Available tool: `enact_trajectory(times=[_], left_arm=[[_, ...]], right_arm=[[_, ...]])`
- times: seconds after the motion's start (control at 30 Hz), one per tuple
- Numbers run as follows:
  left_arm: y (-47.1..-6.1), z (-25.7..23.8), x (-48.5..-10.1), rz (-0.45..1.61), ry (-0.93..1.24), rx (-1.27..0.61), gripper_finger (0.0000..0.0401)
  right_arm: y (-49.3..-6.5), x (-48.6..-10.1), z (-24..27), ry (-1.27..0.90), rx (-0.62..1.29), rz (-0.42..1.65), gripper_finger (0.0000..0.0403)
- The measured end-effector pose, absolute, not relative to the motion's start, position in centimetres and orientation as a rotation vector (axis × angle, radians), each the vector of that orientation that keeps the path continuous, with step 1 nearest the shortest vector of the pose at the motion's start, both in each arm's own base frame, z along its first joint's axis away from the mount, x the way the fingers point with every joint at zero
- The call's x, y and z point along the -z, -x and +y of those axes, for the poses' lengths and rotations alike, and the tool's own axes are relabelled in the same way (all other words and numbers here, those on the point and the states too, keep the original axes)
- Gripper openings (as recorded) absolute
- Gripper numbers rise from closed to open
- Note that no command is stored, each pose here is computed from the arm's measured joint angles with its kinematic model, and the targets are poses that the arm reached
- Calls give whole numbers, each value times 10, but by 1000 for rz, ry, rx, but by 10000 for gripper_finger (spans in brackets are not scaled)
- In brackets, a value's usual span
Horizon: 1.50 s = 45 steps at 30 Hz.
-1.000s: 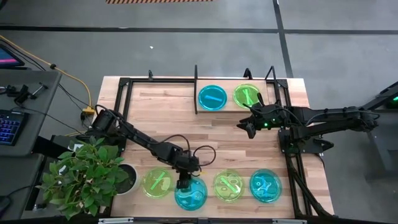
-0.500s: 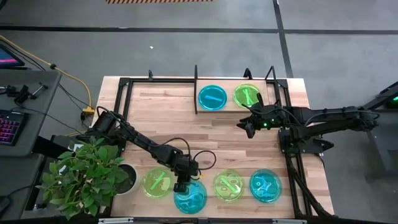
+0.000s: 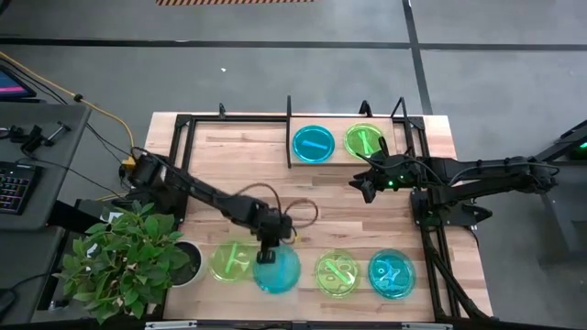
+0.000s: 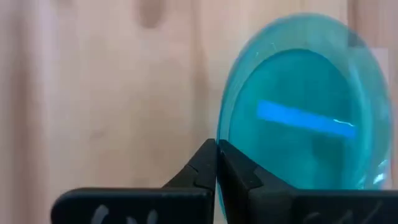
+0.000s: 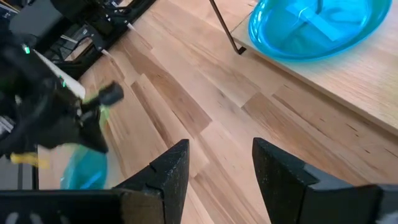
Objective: Place and stack plates onto a shelf
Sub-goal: Stack the left blue plate on top of the stacked blue plates on the shelf
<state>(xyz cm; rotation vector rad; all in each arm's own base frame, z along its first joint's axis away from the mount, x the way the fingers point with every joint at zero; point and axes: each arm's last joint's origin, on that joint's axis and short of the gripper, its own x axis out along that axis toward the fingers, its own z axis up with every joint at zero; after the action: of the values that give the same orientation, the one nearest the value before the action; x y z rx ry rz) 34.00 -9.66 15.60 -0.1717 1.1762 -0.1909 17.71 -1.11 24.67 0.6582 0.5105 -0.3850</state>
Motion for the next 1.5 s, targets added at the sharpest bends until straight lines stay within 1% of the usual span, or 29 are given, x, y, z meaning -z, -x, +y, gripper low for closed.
enact_trajectory(times=[0.13, 0.37, 0.47, 0.57, 0.73, 0.93, 1.07, 1.5], left_arm=[[-338, -68, -185, 1089, 163, 110, 0], [-334, -21, -231, 886, 210, -67, 0], [-332, -8, -245, 795, 241, -141, 0], [-328, 1, -250, 690, 312, -217, 0], [-318, 3, -235, 495, 504, -357, 0], [-308, -9, -215, 348, 685, -429, 0], [-306, -12, -208, 324, 719, -476, 0], [-307, -9, -210, 300, 716, -492, 0]], right_arm=[[-177, -247, -11, -661, 384, 506, 161], [-178, -248, -11, -705, 392, 490, 161], [-179, -248, -11, -728, 393, 481, 161], [-181, -247, -11, -742, 396, 479, 161], [-184, -246, -11, -756, 401, 477, 161], [-189, -246, -11, -759, 391, 453, 161], [-190, -246, -11, -758, 392, 455, 161], [-191, -247, -12, -759, 391, 444, 161]])
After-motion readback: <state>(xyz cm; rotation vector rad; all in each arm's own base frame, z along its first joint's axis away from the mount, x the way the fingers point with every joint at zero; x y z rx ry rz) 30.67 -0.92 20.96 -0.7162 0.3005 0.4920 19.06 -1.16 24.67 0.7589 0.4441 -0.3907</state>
